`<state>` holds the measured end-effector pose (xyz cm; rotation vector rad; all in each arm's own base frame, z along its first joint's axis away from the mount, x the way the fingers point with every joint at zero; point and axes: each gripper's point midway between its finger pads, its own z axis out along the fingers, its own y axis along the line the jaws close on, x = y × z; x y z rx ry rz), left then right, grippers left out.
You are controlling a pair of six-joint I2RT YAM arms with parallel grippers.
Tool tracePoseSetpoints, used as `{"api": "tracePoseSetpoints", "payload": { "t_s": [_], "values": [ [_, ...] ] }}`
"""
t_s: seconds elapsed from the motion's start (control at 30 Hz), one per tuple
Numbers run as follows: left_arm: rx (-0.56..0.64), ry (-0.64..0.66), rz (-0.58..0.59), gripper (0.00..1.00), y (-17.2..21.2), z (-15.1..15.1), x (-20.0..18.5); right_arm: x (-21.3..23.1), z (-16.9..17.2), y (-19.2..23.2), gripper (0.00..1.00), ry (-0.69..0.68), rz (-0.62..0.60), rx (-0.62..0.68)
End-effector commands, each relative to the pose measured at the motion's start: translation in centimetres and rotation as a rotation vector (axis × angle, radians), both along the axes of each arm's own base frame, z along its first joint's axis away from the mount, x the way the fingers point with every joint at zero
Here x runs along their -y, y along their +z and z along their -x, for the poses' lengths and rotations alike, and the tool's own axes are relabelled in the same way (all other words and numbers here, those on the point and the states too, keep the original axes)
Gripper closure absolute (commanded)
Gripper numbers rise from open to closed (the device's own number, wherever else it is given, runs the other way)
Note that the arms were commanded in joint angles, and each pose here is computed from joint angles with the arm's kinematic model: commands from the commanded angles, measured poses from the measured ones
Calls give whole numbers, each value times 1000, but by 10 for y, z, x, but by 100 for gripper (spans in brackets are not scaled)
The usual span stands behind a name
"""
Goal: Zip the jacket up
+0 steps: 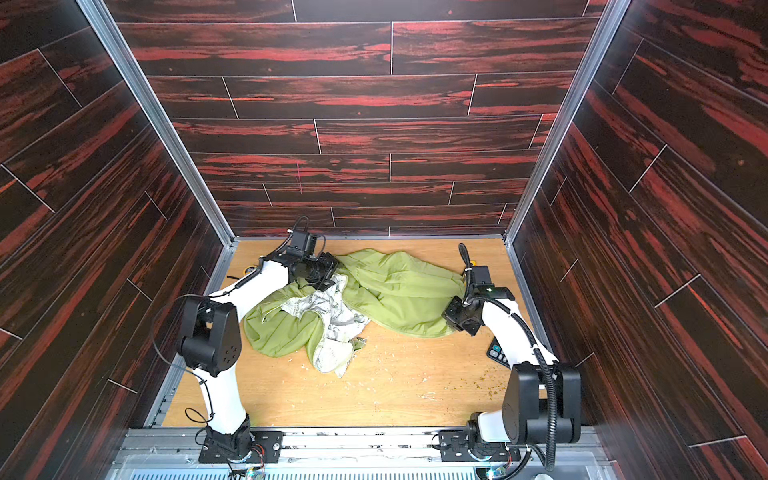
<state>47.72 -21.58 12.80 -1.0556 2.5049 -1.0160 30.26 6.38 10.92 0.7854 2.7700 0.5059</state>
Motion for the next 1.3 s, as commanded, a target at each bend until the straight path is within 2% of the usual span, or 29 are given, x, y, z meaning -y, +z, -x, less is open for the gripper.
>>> {"api": "tracePoseSetpoints", "payload": {
  "t_s": [0.0,0.4,0.53,0.6,0.73,0.77,1.03,1.27],
  "values": [
    [-19,21,21,31,-8,-8,1,-1,5,9,100,-11,-12,21],
    [-13,80,-10,33,-26,-38,-14,-2,9,5,100,-7,-12,9],
    [-32,66,-21,52,-34,-39,-15,-1,9,6,100,-9,-10,11],
    [-40,55,-24,65,-37,-38,-15,-1,9,7,100,-10,-10,15],
    [-32,49,-19,97,-31,-37,-20,-1,8,11,100,-10,-12,22],
    [-18,54,-23,100,-25,-39,-25,-1,8,13,100,-9,-12,24],
    [163,64,-43,100,57,-66,-69,-7,13,40,100,1,-54,71],
    [301,38,-11,100,106,-106,-80,-13,29,50,100,34,-85,67]
  ]
}}
